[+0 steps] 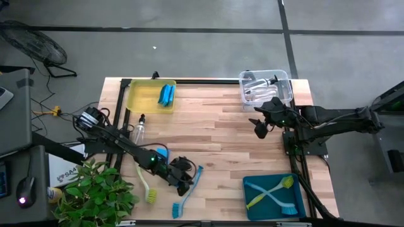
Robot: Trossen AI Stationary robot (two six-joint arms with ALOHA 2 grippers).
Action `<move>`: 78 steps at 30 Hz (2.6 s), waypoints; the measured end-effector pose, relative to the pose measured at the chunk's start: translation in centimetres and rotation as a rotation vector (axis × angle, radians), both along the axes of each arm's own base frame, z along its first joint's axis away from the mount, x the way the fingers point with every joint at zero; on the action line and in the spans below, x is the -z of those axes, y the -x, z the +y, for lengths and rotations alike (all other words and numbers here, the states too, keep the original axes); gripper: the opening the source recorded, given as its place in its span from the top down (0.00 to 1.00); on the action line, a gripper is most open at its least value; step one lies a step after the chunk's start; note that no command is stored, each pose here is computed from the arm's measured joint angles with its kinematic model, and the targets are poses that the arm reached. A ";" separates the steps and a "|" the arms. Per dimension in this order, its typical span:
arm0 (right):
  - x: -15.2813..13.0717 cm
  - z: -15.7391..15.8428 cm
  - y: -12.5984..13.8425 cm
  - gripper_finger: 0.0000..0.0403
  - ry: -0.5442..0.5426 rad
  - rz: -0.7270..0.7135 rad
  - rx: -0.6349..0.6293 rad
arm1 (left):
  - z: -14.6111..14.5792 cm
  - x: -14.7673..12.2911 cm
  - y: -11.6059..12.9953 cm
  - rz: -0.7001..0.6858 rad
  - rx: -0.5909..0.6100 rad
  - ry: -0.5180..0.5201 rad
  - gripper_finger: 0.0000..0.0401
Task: Pick & Place Kitchen Sink Supplies
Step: Put the blue dish brush into the blue bin
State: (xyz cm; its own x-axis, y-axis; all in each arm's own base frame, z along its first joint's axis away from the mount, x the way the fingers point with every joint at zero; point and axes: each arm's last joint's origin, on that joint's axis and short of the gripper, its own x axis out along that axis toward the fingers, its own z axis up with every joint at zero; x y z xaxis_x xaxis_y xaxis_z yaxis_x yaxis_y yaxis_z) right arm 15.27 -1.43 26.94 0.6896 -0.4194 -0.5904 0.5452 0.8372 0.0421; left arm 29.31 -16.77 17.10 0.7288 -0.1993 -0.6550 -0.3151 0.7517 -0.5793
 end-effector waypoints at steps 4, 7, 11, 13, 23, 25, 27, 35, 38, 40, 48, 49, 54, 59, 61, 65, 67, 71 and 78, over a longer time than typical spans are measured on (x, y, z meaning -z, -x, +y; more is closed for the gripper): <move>0.0 0.0 0.0 0.32 -0.003 0.003 0.002 | -0.7 0.1 -1.0 0.032 0.026 0.008 0.67; 0.0 0.0 0.0 0.32 -0.005 0.004 0.001 | -1.0 -0.2 -1.4 0.103 0.023 -0.029 0.67; 0.1 0.0 0.1 0.32 -0.008 0.011 0.003 | -0.9 -0.6 -1.5 0.205 -0.036 -0.070 0.67; 0.1 0.0 0.1 0.32 -0.008 0.016 0.002 | -1.1 -1.1 -1.8 0.212 -0.054 -0.056 0.67; 0.2 0.0 0.1 0.32 -0.022 0.013 0.012 | -2.2 -1.5 -2.9 0.270 -0.094 -0.023 0.67; 0.2 0.0 0.1 0.32 -0.024 0.012 0.010 | -2.7 -0.9 -3.5 0.311 -0.076 -0.010 0.67; 0.2 0.0 0.2 0.32 -0.024 0.014 0.011 | -2.9 -0.3 -3.8 0.383 -0.066 -0.027 0.67; 0.2 0.0 0.2 0.32 -0.038 0.010 0.019 | -3.7 -0.1 -5.1 0.449 -0.066 -0.055 0.67; 0.2 0.0 0.2 0.32 -0.038 0.010 0.020 | -3.6 -0.1 -5.0 0.460 -0.073 -0.054 0.67; 0.2 0.0 0.2 0.32 -0.042 0.009 0.025 | -3.6 0.0 -4.9 0.467 -0.074 -0.052 0.67; 0.4 0.0 0.3 0.32 -0.050 0.026 0.032 | -3.8 0.1 -4.6 0.521 -0.041 -0.020 0.67; 0.4 0.0 0.3 0.32 -0.050 0.027 0.033 | -3.9 0.1 -4.5 0.526 -0.035 -0.019 0.67; 0.4 0.0 0.3 0.32 -0.049 0.027 0.033 | -4.0 0.1 -4.4 0.529 -0.029 -0.016 0.67; 0.4 0.0 0.3 0.32 -0.050 0.030 0.033 | -4.1 0.9 -4.6 0.560 -0.018 0.002 0.67; 0.6 0.0 0.3 0.32 -0.053 0.025 0.036 | -4.3 1.6 -4.7 0.580 -0.010 0.014 0.67; 2.5 0.0 0.2 0.32 -0.056 0.043 0.037 | -4.3 1.8 -4.9 0.575 0.011 0.024 0.67; 3.8 0.1 0.2 0.32 -0.063 0.055 0.031 | -4.2 1.8 -4.9 0.574 -0.011 0.011 0.67; 6.2 0.2 0.3 0.32 -0.098 0.056 0.013 | -4.1 1.9 -4.9 0.590 -0.006 0.022 0.69; 6.7 0.2 -0.2 0.32 -0.097 -0.029 0.002 | -4.0 2.0 -4.8 0.608 -0.010 0.012 0.88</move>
